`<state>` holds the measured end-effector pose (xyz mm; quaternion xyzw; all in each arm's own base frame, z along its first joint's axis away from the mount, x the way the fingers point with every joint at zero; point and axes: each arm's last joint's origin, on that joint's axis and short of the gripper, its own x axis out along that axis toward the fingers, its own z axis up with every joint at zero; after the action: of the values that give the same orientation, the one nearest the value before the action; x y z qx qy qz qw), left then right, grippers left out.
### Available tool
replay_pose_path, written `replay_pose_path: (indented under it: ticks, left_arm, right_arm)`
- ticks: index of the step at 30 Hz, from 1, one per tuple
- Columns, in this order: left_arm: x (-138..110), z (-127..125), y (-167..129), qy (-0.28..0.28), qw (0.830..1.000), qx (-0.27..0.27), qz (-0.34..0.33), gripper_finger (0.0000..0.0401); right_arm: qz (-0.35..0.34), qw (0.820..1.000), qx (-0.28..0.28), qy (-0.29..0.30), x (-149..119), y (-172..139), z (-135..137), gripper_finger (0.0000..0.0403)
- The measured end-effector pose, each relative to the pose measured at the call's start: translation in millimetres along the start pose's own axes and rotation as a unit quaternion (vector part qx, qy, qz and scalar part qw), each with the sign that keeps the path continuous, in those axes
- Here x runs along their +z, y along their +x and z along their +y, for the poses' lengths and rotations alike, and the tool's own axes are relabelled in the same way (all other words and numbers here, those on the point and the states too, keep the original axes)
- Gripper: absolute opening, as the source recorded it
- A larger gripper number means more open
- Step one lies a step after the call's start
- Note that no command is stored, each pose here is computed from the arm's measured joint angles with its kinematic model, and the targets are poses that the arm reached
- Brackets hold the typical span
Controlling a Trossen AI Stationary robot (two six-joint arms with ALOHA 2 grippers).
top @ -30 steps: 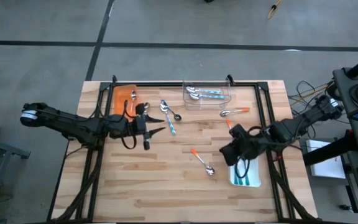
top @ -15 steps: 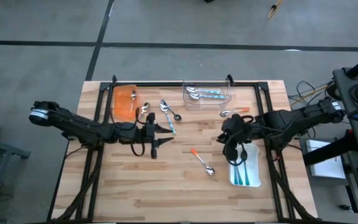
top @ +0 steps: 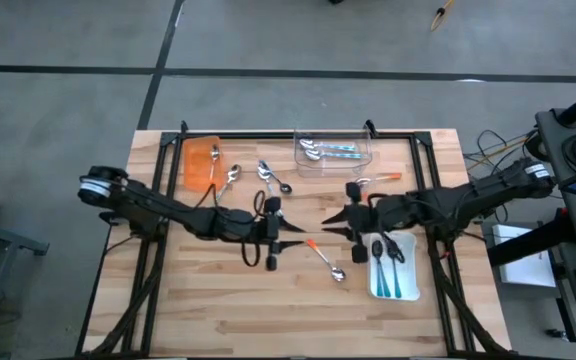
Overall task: Sort silverware by color (type)
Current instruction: Put the orange spoon into the orange bin
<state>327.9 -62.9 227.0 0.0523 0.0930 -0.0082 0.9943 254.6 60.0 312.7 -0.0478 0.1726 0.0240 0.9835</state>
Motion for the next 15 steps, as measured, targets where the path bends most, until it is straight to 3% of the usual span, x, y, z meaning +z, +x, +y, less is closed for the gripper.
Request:
replay_pose_path:
  ticks: [4, 15]
  left_arm:
    - [-5, -2, 9, 0.003, 1.0, -0.001, 0.012, 0.0109]
    - [-5, -5, 23, -0.021, 1.0, 0.001, 0.012, 0.0109]
  right_arm:
    - [-0.054, 0.997, 0.04, -0.037, -12, 5, 4, 0.0052]
    - [-0.116, 0.991, 0.032, -0.064, -31, -11, -17, 0.0043]
